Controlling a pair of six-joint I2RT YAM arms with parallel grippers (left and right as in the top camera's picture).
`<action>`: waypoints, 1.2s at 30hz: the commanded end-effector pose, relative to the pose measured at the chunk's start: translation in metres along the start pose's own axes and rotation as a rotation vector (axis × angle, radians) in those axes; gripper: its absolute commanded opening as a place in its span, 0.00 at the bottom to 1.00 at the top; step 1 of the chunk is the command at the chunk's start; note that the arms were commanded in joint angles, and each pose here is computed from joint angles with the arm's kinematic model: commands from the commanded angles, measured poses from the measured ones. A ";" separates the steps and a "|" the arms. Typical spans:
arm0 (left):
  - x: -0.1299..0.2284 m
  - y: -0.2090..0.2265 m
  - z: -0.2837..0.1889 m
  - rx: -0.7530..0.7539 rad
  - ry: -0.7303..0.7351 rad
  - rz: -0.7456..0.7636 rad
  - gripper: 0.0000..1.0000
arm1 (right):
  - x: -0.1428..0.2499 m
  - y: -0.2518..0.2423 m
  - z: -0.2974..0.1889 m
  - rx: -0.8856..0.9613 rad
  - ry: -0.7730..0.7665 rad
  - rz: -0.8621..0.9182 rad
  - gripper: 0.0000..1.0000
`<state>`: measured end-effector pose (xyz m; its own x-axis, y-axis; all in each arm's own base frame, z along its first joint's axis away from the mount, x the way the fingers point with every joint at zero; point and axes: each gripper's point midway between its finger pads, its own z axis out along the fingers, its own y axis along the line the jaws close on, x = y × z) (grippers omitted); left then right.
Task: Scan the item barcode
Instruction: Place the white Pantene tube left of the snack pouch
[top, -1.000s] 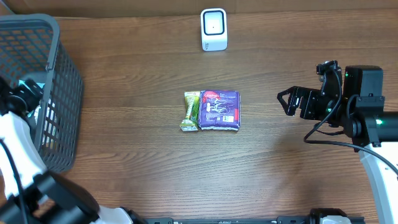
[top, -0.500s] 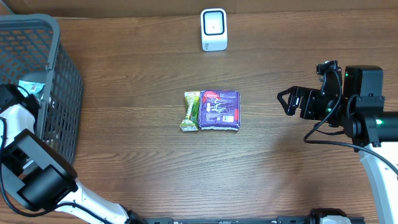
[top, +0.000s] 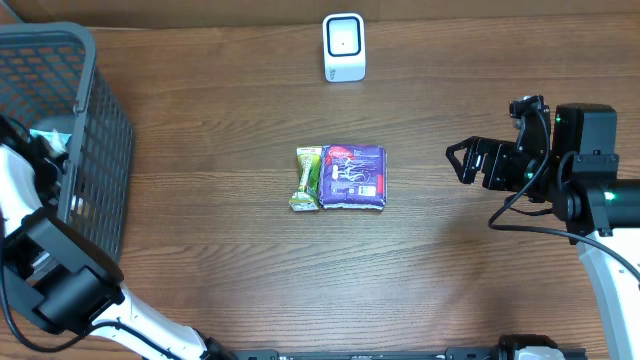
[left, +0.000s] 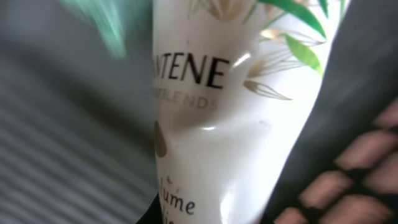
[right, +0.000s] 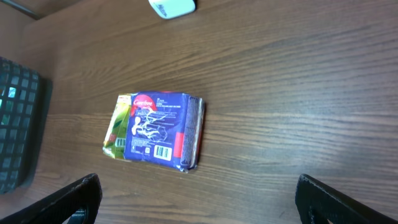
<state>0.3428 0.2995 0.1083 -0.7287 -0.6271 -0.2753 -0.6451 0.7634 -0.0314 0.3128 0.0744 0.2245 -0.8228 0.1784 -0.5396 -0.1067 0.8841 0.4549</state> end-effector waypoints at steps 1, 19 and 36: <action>-0.063 -0.037 -0.136 0.119 -0.327 0.055 0.04 | -0.007 0.003 -0.004 -0.001 -0.022 -0.018 1.00; 0.108 -0.296 -0.191 0.365 -0.084 0.632 0.04 | -0.009 0.004 -0.004 -0.003 -0.031 -0.022 1.00; 0.239 -0.354 0.000 0.207 0.430 0.647 0.79 | -0.002 -0.005 0.012 0.009 0.029 0.007 1.00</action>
<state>0.3885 -0.1170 0.0402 -0.9936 -0.0387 0.1063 -0.0539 0.9880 -0.1446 0.3166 0.0745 0.2172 -0.8348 0.1787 -0.5207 -0.0963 0.8839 0.4576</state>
